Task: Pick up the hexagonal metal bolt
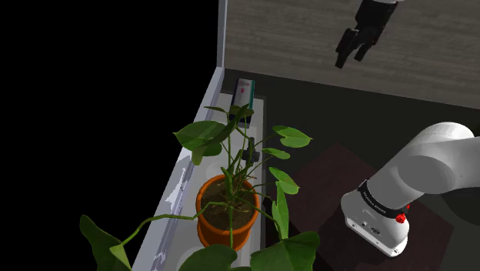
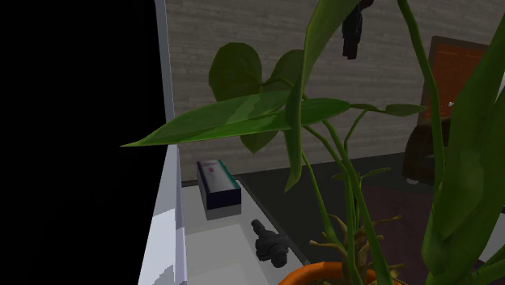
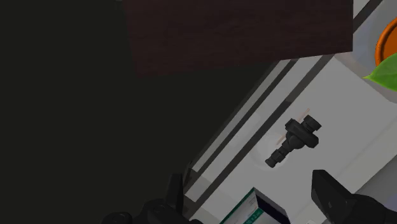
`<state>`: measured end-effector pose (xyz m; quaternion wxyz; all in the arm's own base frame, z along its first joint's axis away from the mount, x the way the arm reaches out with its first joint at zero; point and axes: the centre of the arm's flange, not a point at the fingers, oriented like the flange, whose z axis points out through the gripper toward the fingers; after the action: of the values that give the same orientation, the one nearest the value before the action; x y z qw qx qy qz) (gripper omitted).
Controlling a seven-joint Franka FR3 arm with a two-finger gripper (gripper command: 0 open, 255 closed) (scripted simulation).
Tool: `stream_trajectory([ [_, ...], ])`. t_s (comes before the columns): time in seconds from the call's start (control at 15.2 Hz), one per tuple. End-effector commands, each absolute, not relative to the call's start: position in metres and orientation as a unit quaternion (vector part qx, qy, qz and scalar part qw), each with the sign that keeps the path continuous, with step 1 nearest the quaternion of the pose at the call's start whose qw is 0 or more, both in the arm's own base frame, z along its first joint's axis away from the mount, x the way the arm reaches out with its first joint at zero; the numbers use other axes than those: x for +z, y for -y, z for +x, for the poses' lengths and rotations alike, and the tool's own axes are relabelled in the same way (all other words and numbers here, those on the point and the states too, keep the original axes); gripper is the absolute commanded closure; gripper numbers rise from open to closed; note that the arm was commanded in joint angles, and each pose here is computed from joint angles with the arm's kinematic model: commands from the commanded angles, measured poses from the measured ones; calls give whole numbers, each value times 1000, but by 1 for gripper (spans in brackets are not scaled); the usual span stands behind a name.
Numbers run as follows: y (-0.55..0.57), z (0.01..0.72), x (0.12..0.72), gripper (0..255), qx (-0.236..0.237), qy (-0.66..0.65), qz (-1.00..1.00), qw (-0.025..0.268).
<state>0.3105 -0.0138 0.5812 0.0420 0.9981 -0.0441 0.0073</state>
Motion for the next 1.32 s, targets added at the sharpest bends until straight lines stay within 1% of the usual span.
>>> stream_trajectory([
  [0.0,14,310,581,0,7,44,998,42],
  [1.25,-57,394,357,0,-4,175,984,22],
])
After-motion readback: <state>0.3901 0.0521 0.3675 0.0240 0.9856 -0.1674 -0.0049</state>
